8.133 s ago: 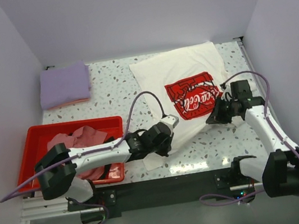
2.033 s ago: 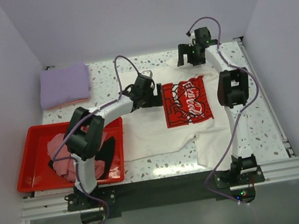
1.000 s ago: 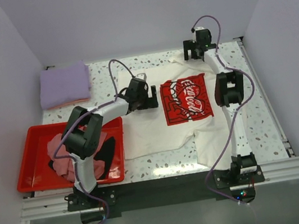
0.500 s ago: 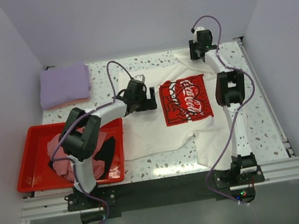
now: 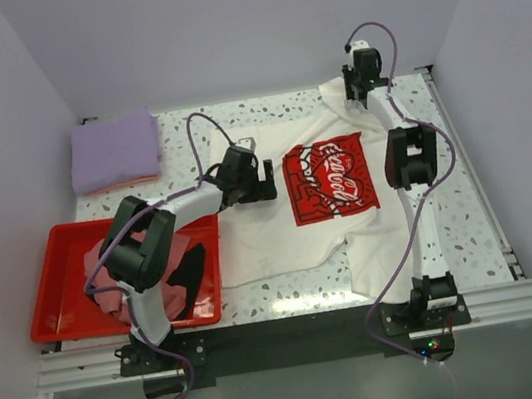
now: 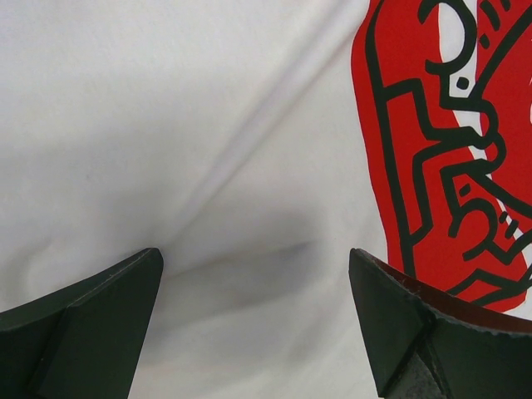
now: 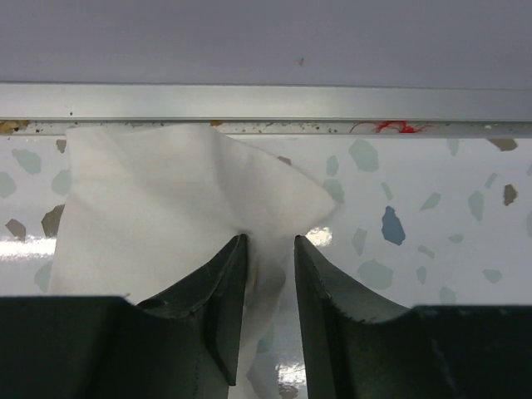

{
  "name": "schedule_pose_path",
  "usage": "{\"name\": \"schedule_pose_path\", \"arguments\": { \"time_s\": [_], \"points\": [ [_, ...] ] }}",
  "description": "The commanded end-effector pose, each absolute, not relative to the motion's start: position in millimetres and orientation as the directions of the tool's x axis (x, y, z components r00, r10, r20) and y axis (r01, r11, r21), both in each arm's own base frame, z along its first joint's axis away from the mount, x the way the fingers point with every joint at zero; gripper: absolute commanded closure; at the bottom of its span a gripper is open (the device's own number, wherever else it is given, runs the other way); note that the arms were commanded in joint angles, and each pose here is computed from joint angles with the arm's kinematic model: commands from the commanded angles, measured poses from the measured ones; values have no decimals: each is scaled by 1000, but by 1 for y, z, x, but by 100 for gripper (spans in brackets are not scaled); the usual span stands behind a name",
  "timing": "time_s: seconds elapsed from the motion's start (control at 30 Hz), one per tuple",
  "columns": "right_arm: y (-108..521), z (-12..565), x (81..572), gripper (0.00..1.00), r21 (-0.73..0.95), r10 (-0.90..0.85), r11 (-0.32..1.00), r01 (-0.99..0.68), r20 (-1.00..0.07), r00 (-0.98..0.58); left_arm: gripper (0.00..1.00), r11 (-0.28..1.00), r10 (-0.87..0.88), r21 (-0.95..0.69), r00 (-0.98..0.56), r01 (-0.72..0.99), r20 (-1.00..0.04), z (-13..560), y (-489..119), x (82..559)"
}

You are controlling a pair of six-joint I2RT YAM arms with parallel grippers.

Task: Fold and stack the t-shirts
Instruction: Flatten the tshirt out

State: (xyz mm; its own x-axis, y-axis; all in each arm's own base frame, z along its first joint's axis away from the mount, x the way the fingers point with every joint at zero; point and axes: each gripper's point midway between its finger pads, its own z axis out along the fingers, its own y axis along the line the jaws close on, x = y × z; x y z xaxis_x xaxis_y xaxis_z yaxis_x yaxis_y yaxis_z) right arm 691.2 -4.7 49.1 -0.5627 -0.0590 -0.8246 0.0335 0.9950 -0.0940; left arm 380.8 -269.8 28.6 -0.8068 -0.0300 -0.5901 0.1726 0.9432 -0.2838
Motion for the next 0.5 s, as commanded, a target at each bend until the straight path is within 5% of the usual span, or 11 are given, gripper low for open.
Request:
{"name": "schedule_pose_path", "arguments": {
  "time_s": [0.0, 0.3, 0.47],
  "points": [
    [-40, 159, 712, 66, -152, -80, 973, 175, -930, -358, 0, 970, -1, -218, -893, 108, -451, -6, -239, 342],
    [-74, 169, 688, 50, -284, -131, 908, 307, -890, -436, 0, 967, -8, -232, -895, 107, -446, -6, -237, 334],
    [-6, 192, 670, 34, -268, -279, 960, -83, -873, -399, 0, 962, -14, -248, -891, 111, -453, -4, -239, 334]
  ]
}}
